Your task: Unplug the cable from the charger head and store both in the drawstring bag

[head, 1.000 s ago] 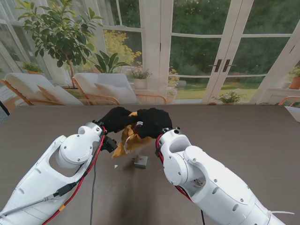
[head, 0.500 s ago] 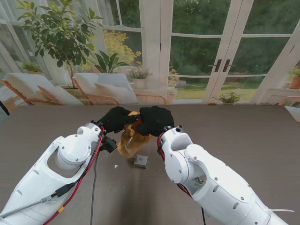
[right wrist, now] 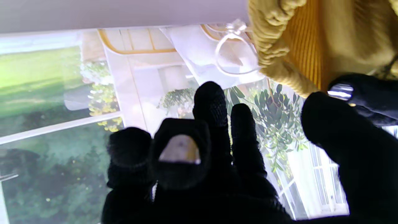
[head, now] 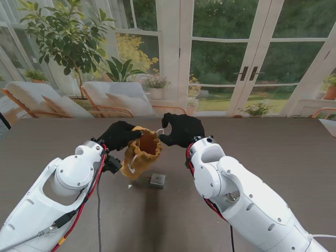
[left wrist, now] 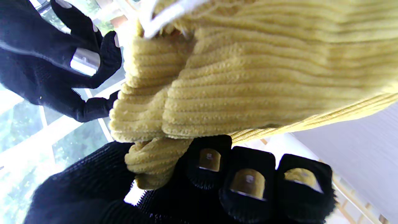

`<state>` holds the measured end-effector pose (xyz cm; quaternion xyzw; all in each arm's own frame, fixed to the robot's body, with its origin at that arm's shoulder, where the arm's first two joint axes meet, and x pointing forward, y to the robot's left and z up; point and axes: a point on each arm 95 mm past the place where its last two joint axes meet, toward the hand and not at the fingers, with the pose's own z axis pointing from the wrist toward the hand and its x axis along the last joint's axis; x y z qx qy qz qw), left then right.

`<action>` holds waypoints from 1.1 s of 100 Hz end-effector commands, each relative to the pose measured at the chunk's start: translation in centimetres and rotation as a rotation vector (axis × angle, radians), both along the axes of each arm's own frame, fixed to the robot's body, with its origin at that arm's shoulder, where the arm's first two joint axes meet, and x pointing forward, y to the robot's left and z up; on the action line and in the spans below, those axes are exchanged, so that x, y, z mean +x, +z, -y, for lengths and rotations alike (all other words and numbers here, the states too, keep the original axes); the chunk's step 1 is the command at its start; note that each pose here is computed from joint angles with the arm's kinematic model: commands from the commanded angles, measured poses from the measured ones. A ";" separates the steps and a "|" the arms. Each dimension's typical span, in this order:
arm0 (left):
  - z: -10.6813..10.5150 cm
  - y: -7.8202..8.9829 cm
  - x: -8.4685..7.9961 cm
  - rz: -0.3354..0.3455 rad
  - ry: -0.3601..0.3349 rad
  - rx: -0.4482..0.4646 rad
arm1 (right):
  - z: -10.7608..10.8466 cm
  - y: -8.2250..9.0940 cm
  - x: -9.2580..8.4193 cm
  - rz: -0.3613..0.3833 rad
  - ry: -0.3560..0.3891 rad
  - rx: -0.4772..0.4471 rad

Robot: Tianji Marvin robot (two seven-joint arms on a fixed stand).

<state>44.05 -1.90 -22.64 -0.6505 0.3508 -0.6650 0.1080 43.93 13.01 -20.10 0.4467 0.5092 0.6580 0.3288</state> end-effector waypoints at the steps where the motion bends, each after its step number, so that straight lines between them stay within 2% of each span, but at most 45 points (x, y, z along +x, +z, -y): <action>1: -0.3 -0.1 -0.3 -0.012 -0.001 0.005 | 0.4 -0.6 0.3 -0.011 0.000 -0.020; 24: -1.2 -0.2 -0.8 -0.010 0.029 0.021 | 1.5 -1.5 0.7 -0.044 -0.008 -0.065; 44: -1.9 -0.1 -1.3 -0.005 0.045 0.027 | 1.8 -3.4 0.6 -0.079 -0.004 -0.110; 75: -2.7 0.0 -1.9 -0.003 0.059 0.026 | 0.8 -7.4 -0.1 -0.141 0.031 -0.164; 110: -3.3 -0.1 -2.6 -0.003 0.063 0.022 | -0.8 -10.6 -0.5 -0.185 0.060 -0.235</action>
